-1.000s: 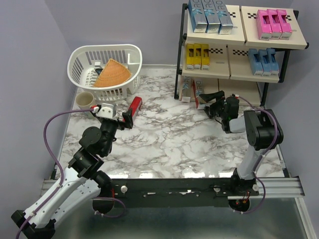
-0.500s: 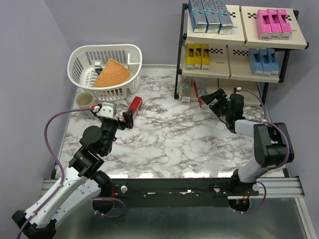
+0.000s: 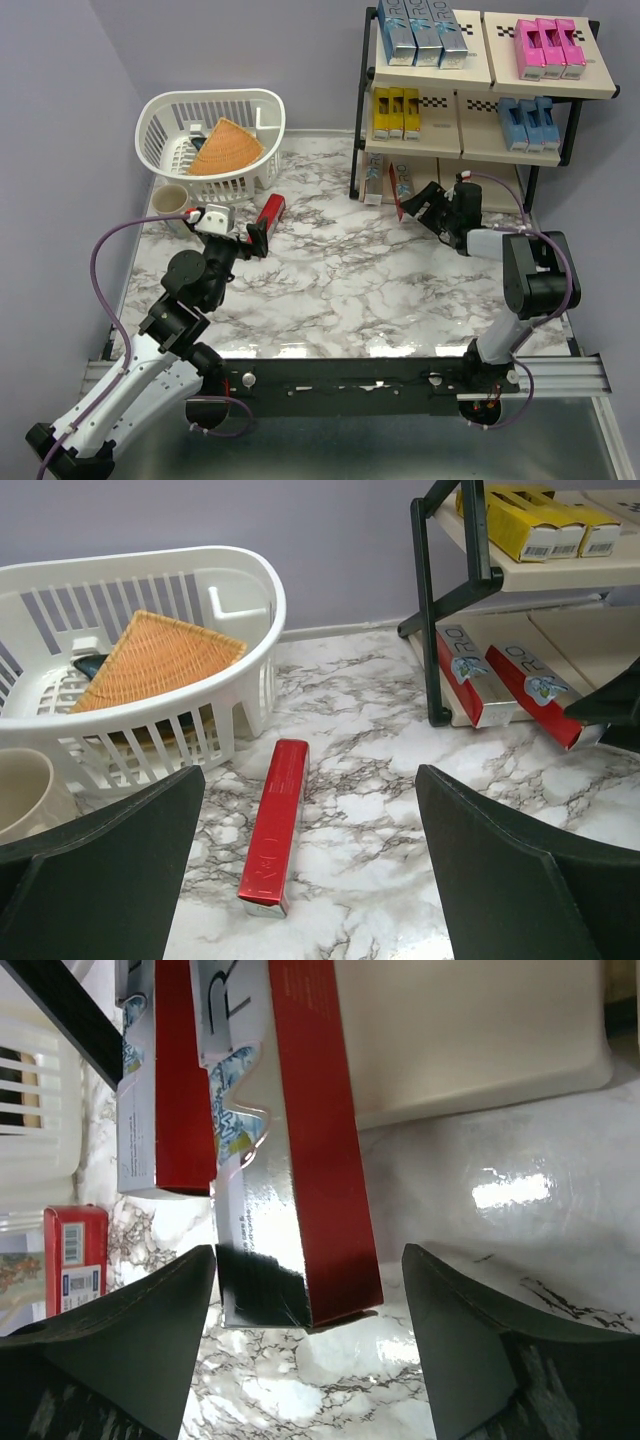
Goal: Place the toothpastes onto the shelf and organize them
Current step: Place the toothpaste on the shelf, then adjust the toothpaste on the shelf.
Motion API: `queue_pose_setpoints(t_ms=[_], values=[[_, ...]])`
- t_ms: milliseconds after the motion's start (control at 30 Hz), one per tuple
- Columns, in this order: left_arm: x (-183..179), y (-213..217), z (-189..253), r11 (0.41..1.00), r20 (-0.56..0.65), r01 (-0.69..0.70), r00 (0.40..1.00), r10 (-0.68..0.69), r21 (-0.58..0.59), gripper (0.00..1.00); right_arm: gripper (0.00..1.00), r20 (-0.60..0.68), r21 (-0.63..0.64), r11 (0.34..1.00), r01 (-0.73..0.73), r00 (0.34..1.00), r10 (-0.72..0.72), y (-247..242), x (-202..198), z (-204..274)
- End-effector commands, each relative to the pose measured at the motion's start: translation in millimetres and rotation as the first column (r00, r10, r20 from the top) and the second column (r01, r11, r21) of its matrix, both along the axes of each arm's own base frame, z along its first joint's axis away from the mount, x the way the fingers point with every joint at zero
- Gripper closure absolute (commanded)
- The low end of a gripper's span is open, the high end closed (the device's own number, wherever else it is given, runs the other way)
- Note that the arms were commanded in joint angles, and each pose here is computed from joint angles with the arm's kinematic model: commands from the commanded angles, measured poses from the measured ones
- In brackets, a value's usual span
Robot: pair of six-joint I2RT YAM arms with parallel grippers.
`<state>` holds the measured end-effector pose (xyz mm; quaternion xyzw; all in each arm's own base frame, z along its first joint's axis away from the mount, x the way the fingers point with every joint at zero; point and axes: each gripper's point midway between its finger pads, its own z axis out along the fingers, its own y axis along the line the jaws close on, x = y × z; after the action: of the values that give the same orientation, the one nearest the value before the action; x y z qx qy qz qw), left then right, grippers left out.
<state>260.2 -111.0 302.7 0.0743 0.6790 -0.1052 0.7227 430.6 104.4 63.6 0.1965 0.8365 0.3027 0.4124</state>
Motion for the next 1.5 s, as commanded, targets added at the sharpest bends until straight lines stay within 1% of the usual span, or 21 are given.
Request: queue_pose_setpoints(t_ms=[0,133,167,233,267,500,667,800,1033,1133,1167,1267,1333,1367,1400,1467], values=[[0.3,-2.3,1.0,1.0,-0.002,0.018,1.0,-0.018,-0.006,0.01,0.23,0.027,-0.039,0.999,-0.033,0.999,0.034,1.4,12.5,13.1],[0.6,-2.1,1.0,1.0,-0.002,0.019,1.0,-0.019,-0.007,0.01,0.3,0.028,-0.04,0.999,-0.032,0.999,0.033,2.5,18.8,17.1],[0.5,-2.1,1.7,1.0,-0.001,0.019,1.0,-0.019,-0.009,0.01,0.35,0.028,-0.039,0.999,-0.024,0.999,0.025,1.3,20.1,17.6],[1.0,-2.0,0.6,1.0,-0.004,0.018,1.0,-0.018,-0.009,0.01,0.39,0.027,-0.029,0.999,-0.021,0.999,0.022,3.3,23.6,17.6],[0.6,-2.0,1.7,1.0,-0.001,0.019,1.0,-0.019,-0.009,0.01,0.43,0.028,-0.023,1.0,-0.018,0.999,0.019,3.2,25.5,18.4],[0.8,-0.9,1.0,1.0,-0.003,0.016,1.0,-0.016,-0.01,0.01,0.48,0.016,-0.005,1.0,-0.015,1.0,0.015,7.5,36.3,11.5],[0.9,0.0,1.4,1.0,-0.001,0.013,1.0,-0.013,-0.01,0.01,0.59,0.033,-0.011,1.0,-0.027,0.999,0.027,9.2,47.6,13.6],[1.3,0.3,1.0,1.0,-0.003,0.012,1.0,-0.012,-0.01,0.01,0.64,0.063,-0.004,1.0,-0.027,0.998,0.027,10.9,54.0,19.3],[2.3,1.1,0.2,1.0,-0.005,0.007,1.0,-0.007,-0.008,0.01,0.64,0.112,0.012,0.999,-0.029,0.993,0.028,13.0,68.0,30.1],[3.1,1.4,-0.5,1.0,-0.008,0.006,1.0,-0.006,-0.006,0.01,0.64,0.122,0.016,0.999,-0.035,0.992,0.033,14.5,67.7,32.4],[3.1,1.3,-0.5,1.0,-0.008,0.006,1.0,-0.006,-0.008,0.01,0.64,0.143,0.017,0.999,-0.035,0.989,0.032,13.9,66.8,40.5],[2.9,1.3,-0.1,1.0,-0.007,0.007,1.0,-0.007,-0.008,0.01,0.59,0.171,0.004,0.999,-0.039,0.984,0.038,12.3,55.0,50.2],[3.0,1.6,-0.1,1.0,-0.007,0.007,1.0,-0.007,-0.01,0.01,0.57,0.194,-0.017,0.999,-0.043,0.98,0.046,10.6,48.2,57.1],[3.4,0.7,-0.9,1.0,-0.009,0.01,1.0,-0.01,-0.008,0.01,0.55,0.179,-0.025,0.999,-0.047,0.982,0.051,9.7,39.5,50.4],[3.2,0.3,-0.2,1.0,-0.008,0.013,1.0,-0.013,-0.01,0.01,0.53,0.206,-0.041,0.998,-0.053,0.977,0.061,9.5,34.9,61.6],[3.2,0.1,-0.1,1.0,-0.009,0.015,1.0,-0.015,-0.013,0.01,0.48,0.208,-0.055,0.997,-0.055,0.976,0.065,7.4,26.4,63.3]])
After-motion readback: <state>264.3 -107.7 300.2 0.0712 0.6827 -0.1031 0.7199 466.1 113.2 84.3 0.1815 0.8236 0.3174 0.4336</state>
